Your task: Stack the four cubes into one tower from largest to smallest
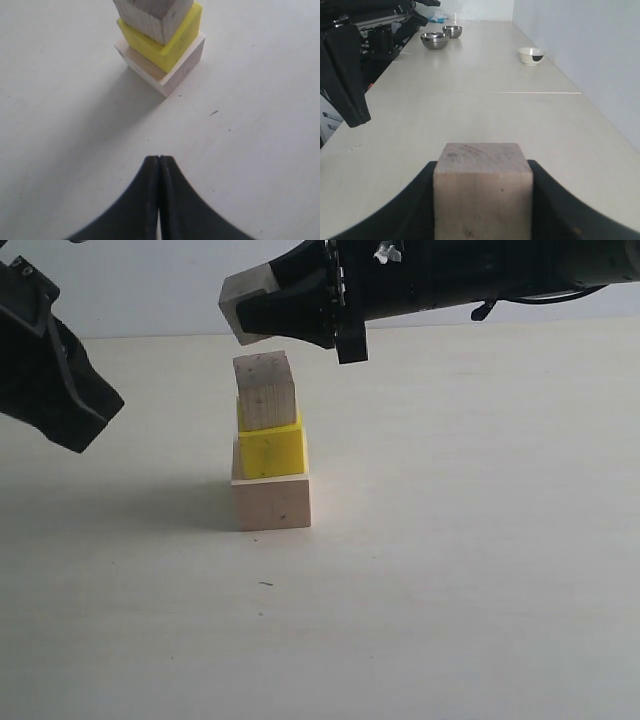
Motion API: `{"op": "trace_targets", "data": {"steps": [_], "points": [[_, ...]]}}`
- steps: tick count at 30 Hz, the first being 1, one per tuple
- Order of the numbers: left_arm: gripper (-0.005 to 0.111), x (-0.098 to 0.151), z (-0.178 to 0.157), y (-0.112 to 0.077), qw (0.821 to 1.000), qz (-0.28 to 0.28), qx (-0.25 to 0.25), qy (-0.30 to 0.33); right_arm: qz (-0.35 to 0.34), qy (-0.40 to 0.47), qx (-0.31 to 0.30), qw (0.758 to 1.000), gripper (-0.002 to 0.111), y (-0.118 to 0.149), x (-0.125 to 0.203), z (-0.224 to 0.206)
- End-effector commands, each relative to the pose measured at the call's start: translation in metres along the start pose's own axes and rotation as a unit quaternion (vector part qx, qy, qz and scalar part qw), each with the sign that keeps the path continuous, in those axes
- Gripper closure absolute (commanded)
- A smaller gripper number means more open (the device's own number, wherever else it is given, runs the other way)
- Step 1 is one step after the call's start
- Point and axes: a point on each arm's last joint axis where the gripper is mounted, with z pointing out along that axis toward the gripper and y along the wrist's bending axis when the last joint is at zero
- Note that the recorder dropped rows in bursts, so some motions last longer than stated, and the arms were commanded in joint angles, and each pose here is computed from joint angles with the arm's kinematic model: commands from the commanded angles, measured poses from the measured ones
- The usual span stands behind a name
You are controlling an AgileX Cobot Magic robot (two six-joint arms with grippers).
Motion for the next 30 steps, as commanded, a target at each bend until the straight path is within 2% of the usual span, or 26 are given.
{"op": "trace_targets", "data": {"steps": [1, 13, 23, 30], "points": [[0.107, 0.002, 0.003, 0.0, 1.0, 0.0, 0.001, 0.003, -0.005, -0.015, 0.005, 1.0, 0.108, 0.001, -0.005, -0.001], [0.107, 0.011, 0.014, -0.001, 1.0, 0.002, 0.001, 0.019, -0.014, -0.022, 0.008, 1.0, 0.108, 0.004, -0.014, -0.004], [0.107, 0.011, 0.014, -0.001, 1.0, 0.005, 0.0, 0.019, 0.027, -0.072, 0.034, 0.996, 0.108, -0.001, -0.023, -0.005], [0.107, 0.011, 0.014, -0.001, 1.0, 0.005, 0.0, 0.019, 0.03, -0.072, 0.033, 0.996, 0.108, -0.001, -0.024, -0.004]]}}
